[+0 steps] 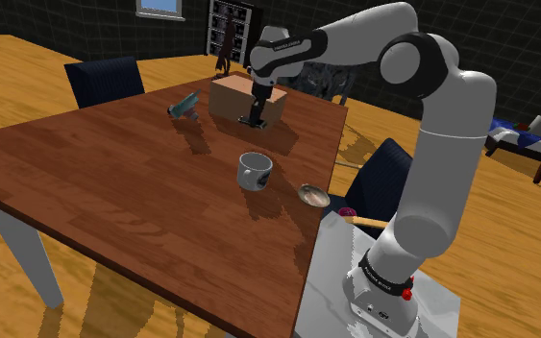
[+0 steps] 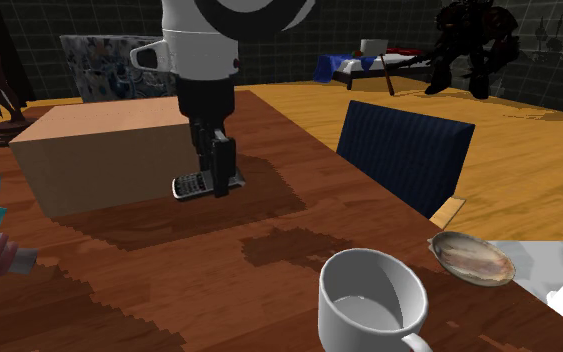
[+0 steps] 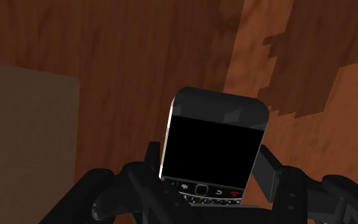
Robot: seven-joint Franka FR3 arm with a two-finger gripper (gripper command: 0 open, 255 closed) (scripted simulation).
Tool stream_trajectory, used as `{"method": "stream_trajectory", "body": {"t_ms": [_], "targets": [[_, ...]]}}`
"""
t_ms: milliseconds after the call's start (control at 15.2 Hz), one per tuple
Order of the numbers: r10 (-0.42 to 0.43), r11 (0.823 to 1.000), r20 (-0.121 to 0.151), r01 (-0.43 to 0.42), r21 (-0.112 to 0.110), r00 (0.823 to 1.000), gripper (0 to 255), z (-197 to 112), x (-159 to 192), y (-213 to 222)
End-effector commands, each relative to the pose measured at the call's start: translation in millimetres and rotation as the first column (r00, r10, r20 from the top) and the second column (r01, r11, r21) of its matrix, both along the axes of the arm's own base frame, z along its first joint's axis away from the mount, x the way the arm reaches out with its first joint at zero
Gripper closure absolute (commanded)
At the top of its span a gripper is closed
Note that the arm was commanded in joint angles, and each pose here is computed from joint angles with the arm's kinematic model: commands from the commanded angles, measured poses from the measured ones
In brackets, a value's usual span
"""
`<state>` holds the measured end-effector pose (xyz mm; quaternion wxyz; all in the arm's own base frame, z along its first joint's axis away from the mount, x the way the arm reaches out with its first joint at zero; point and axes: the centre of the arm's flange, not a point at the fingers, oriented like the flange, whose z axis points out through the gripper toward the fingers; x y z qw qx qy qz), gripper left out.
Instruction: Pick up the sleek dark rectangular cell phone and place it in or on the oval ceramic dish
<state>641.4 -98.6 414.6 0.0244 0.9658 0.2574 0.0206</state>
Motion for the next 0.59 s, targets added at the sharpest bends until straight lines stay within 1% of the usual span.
{"method": "stream_trajectory", "body": {"t_ms": [0, 330, 396, 528], "targets": [[0.0, 1.0, 0.0, 0.0, 0.0, 1.0, 255, 11.1, -0.5, 0.2], [0.0, 1.0, 0.0, 0.0, 0.0, 1.0, 255, 37.5, -0.5, 0.2], [0.0, 1.0, 0.0, 0.0, 0.0, 1.0, 255, 39.1, -0.6, 0.2], [0.0, 1.0, 0.0, 0.0, 0.0, 1.0, 255, 39.4, -26.2, 6.4]]}}
